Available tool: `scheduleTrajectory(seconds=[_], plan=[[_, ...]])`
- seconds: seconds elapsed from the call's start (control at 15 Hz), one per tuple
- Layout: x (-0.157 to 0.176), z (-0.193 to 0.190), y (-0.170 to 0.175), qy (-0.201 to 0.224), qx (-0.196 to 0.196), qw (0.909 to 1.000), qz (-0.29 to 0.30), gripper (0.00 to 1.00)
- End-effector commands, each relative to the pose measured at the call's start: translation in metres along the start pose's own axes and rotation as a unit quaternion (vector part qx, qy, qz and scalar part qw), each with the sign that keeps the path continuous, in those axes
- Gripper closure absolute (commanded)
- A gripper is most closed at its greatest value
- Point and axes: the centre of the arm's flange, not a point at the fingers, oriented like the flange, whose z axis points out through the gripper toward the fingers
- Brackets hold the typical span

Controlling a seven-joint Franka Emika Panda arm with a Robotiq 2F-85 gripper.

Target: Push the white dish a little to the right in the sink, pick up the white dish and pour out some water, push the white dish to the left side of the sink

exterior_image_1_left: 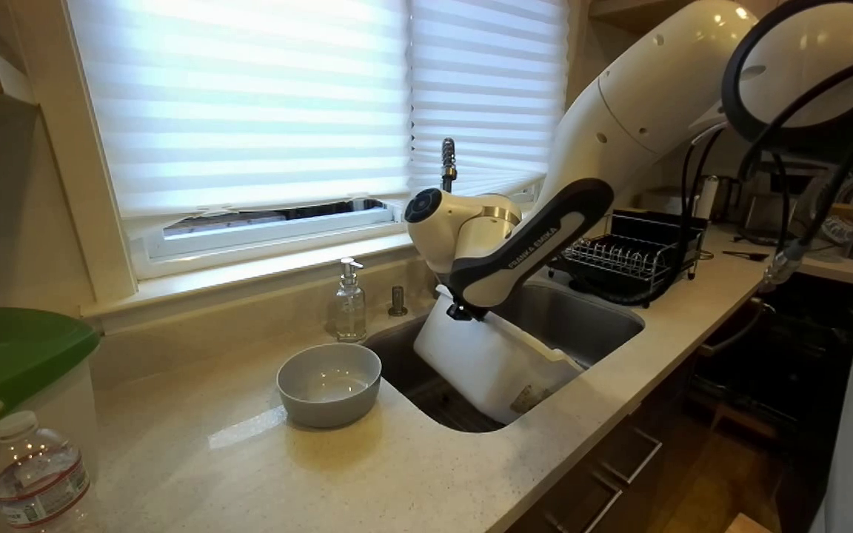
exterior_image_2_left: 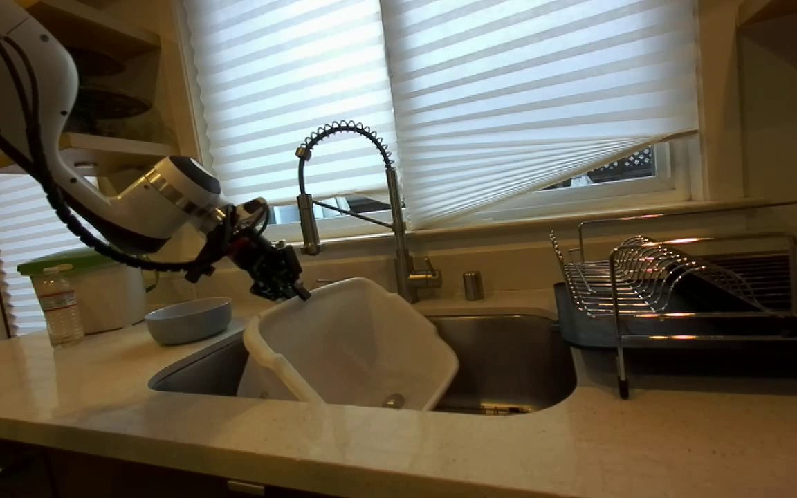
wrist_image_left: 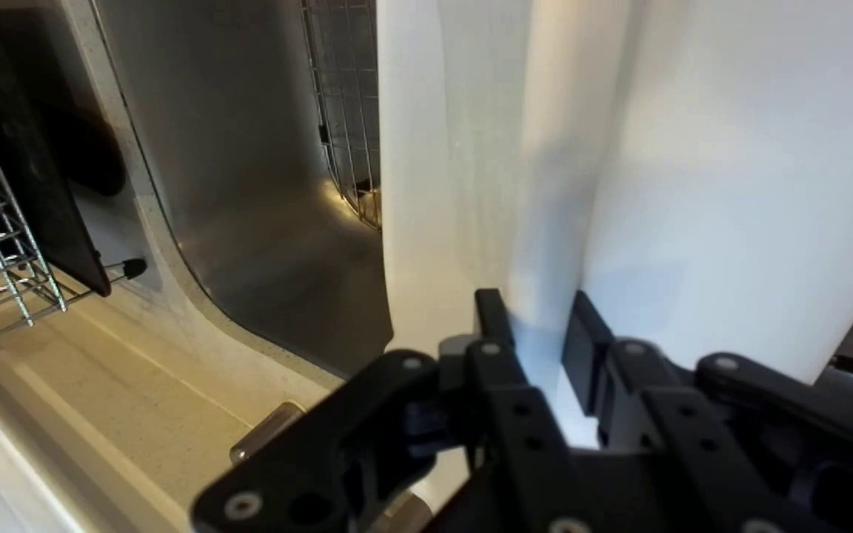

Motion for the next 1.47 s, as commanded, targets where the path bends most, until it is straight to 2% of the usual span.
scheduleTrajectory(seconds=[0.0, 0.67, 1.4], plan=[[0.005, -0.041, 0.022, 0.027, 0.002, 0.9995, -0.016, 0.94], [0.004, -0.043, 0.026, 0.024, 0.017, 0.9989, -0.036, 0.94], [-0.006, -0.001, 0.045, -0.005, 0.015, 0.9991, -0.038, 0.94]])
